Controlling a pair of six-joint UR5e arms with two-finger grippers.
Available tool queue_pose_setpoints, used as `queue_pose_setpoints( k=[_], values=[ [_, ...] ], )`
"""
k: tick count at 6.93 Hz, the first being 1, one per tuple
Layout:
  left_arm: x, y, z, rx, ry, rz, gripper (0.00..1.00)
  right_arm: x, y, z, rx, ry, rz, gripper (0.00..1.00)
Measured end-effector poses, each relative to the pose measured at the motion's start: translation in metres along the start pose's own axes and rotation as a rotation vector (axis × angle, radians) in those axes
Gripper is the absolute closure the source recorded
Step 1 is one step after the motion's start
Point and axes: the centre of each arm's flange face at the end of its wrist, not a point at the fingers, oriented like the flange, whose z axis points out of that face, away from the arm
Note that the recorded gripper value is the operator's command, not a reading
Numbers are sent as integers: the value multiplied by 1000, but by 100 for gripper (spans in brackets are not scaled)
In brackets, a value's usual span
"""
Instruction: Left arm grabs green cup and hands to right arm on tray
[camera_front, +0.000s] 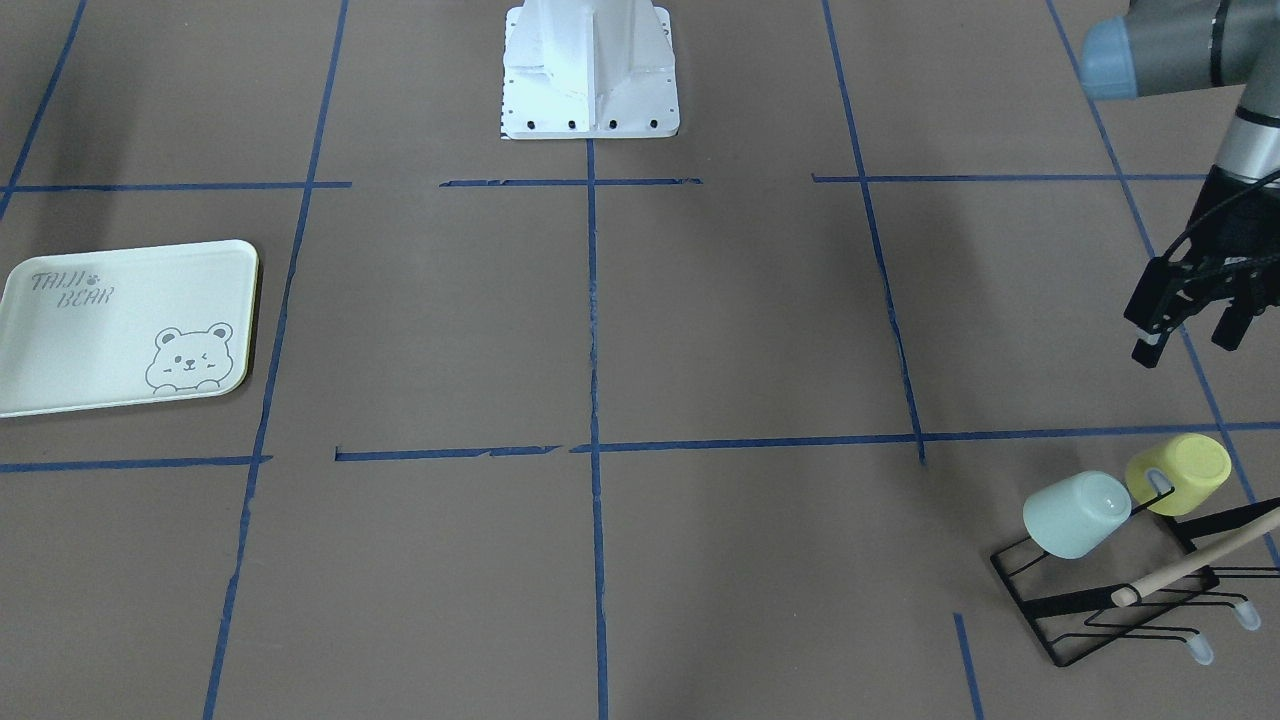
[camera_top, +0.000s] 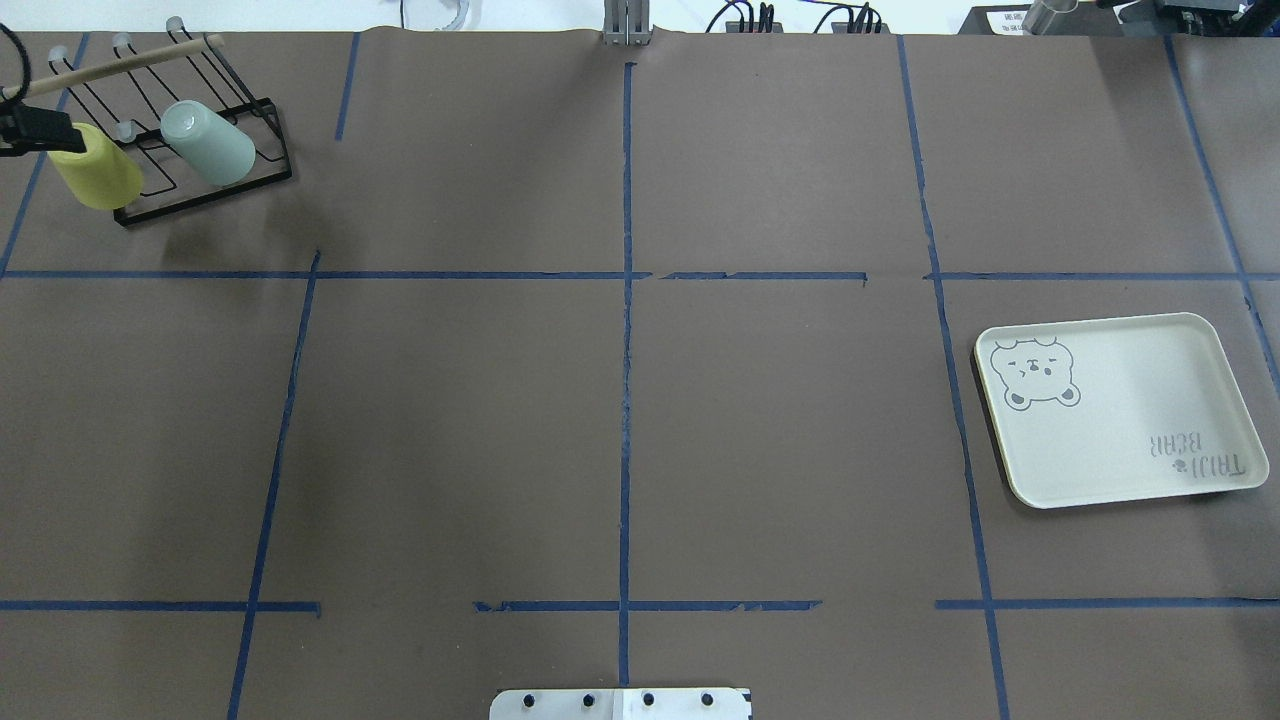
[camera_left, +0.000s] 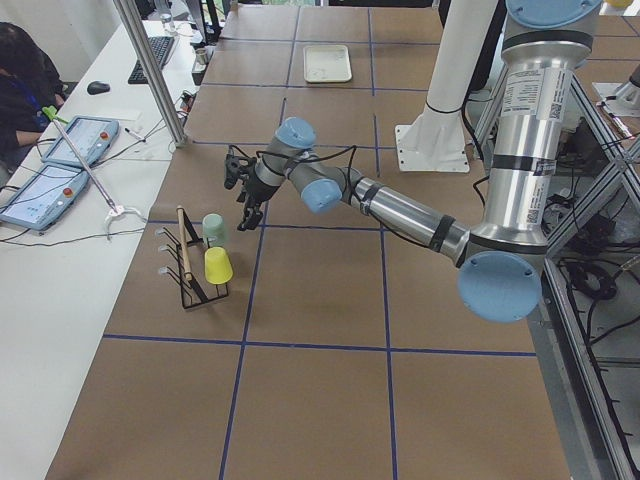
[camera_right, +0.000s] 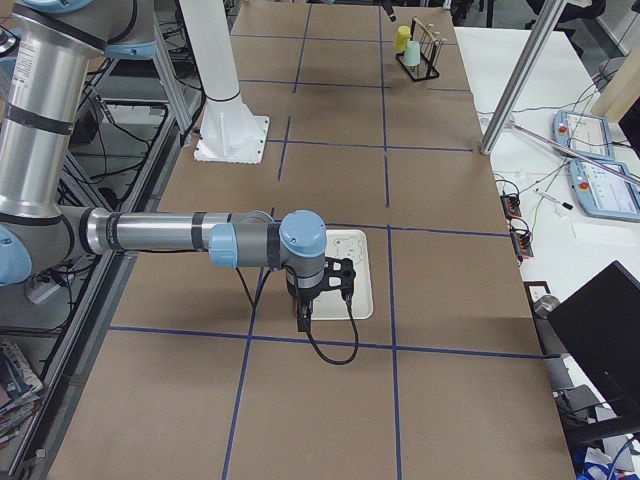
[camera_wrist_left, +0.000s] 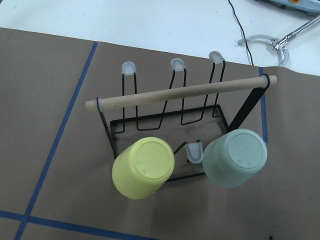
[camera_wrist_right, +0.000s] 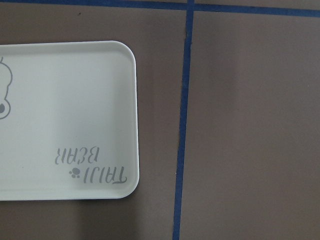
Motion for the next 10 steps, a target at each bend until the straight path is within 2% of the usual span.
queue_pose_setpoints(
  k=[1,3,6,8,10],
  values=[
    [18,1,13,46,-17,-11,0,0,0,0,-1,0,1,0],
    [42,-9,35,98,-35,-44,0,0,0,0,-1,-1,2,0],
    [64,-10,54,132,-50,-39,0,1,0,2,-4,-1,6,0],
    [68,-3,76,155,-71,-23,0,1,0,2,-5,-4,8,0],
    [60,1,103,166,-66,-18,0,1,0,2,-6,-4,8,0]
  ],
)
